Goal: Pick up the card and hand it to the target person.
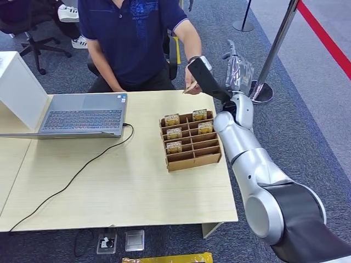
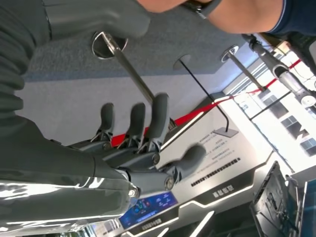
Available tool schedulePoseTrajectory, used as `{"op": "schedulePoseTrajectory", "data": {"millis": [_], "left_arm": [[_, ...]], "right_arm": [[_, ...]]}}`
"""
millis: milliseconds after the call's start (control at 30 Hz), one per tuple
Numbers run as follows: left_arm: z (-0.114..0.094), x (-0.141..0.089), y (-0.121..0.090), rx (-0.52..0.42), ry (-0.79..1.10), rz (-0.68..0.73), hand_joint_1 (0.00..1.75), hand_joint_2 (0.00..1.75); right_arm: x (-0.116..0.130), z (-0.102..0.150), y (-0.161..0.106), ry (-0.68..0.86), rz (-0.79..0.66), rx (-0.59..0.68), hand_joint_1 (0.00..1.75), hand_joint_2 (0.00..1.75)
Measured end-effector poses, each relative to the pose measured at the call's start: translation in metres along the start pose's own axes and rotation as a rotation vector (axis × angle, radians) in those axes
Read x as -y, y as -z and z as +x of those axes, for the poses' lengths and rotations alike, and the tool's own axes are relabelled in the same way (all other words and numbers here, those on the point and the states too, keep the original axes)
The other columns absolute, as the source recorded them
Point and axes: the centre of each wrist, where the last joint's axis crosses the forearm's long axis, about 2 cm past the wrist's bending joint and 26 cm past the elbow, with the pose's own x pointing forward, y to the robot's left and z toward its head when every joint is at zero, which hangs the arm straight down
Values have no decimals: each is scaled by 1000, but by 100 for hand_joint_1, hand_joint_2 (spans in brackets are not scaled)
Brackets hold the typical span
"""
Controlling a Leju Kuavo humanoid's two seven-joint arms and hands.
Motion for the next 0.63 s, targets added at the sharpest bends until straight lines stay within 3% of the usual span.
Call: {"op": "schedulePoseTrajectory", "data": {"millis": [133,333,433,533,633], "left_arm": [[-1,0,0,2,1,-6,0,0],[-7,3,0,12,2,-20,0,0],[-14,6,0,16,3,-30,0,0],[-21,8,1,4,3,-40,0,0],[-23,9,1,-6,1,-45,0,0]], "right_arm": [[1,-7,-1,143,27,0,0,175],[17,-36,-21,556,119,20,0,175],[35,-70,-50,784,165,52,0,175],[66,-119,-106,992,190,122,0,175],[94,-148,-148,1076,186,155,0,175]]}}
